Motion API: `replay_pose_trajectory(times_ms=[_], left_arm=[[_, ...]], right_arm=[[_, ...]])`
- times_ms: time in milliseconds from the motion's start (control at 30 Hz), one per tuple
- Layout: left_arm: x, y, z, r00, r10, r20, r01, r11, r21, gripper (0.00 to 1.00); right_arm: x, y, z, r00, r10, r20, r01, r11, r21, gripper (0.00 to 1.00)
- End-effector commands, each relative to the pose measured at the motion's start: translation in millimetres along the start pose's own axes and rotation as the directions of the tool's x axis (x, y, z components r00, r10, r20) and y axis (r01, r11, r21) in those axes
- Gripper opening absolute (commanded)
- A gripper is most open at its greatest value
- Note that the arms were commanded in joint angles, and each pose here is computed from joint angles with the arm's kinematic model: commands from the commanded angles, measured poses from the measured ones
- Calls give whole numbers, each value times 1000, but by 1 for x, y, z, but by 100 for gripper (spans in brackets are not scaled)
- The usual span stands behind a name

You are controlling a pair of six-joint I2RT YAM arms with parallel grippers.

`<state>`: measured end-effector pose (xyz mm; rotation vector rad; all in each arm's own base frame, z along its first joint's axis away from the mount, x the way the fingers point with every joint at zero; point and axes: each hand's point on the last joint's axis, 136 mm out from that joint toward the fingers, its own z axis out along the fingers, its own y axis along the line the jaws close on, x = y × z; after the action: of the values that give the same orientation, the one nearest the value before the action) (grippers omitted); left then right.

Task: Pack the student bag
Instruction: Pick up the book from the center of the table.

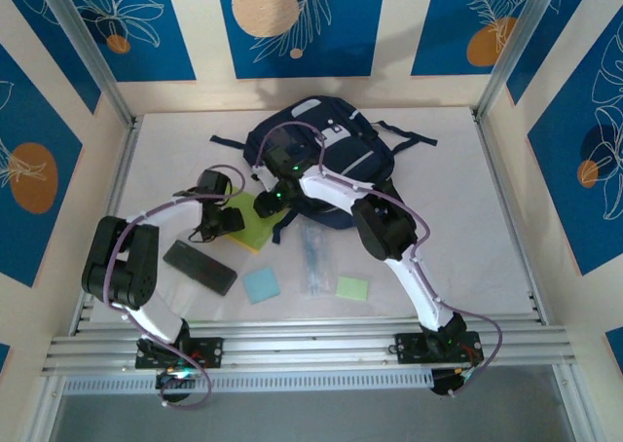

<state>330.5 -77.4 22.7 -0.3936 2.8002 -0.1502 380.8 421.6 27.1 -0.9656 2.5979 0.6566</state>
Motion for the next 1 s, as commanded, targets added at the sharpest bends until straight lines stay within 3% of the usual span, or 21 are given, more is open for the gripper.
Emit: replay_pose_trajectory(times_ms=[0,267,733,967], left_arm=[[10,32,8,999,3,-49,-8,994,-110,67],[12,33,6,999,8,-51,-13,994,-108,66],[16,32,11,998,-2,-56,-3,996,-94,66],[17,32,11,998,-3,-58,-3,996,-92,66]], right_arm=[[41,53,-9,982,95,-161,-136,952,-273,49],[32,51,-12,975,179,-134,-212,932,-293,48],[2,75,-58,971,230,-59,-233,878,-418,45],[5,73,-49,963,258,-84,-269,870,-413,32]])
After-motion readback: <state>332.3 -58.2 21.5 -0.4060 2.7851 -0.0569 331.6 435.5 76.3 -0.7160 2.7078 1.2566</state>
